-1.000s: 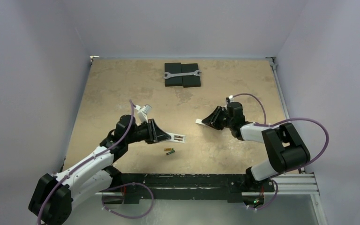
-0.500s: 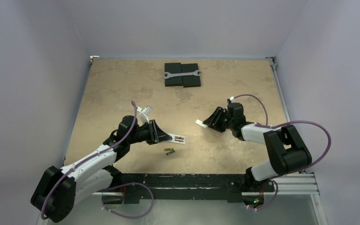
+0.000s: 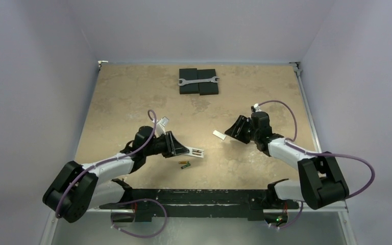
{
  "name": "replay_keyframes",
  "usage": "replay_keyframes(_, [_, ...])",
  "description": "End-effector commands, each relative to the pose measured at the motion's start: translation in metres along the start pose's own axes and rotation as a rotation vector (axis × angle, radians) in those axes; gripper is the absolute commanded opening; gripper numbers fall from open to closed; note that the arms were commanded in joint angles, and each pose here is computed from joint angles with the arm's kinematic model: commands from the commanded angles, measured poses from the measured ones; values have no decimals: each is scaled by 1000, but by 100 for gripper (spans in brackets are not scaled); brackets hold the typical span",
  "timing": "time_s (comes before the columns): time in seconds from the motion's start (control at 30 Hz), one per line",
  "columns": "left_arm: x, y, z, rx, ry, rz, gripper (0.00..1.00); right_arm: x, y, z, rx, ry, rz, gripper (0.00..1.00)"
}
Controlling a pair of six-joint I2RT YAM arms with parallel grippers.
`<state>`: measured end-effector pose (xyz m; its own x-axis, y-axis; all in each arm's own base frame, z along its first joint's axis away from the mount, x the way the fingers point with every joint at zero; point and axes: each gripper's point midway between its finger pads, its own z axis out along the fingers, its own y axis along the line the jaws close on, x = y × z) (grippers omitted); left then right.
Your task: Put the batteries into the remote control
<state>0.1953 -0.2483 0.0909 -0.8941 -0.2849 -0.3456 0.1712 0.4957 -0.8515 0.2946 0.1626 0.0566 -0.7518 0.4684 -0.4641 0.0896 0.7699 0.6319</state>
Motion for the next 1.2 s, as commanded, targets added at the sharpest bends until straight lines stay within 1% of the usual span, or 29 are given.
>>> replay_keyframes(0.0, [-12, -8, 8, 53, -36, 24, 0, -3, -3, -8, 15, -18, -40, 53])
replay_keyframes(0.17, [-13, -1, 15, 33, -32, 11, 0, -5, 3, -21, -3, -37, -63, 53])
replay_keyframes(0.27, [-14, 3, 20, 19, -30, 5, 6, -9, 3, -29, 8, -63, -73, 54])
replay_keyframes(0.47, [-11, 14, 27, -7, -9, -12, 26, -6, 1, -35, 5, -65, -85, 54])
replay_keyframes(0.8, [-11, 24, 29, -79, 20, 2, 41, 14, 14, -34, -112, 12, -125, 54])
replay_keyframes(0.93, [-14, 33, 26, -157, 25, 23, 51, 20, 19, -34, -136, 27, -133, 54])
replay_keyframes(1.0, [-14, 36, 24, -185, 31, 27, 54, 23, 21, -35, -145, 34, -135, 54])
replay_keyframes(1.03, [-14, 38, 24, -196, 36, 32, 59, 24, 23, -35, -151, 35, -136, 54])
replay_keyframes(1.17, [-14, 41, 21, -232, 49, 39, 62, 28, 30, -35, -168, 42, -142, 55])
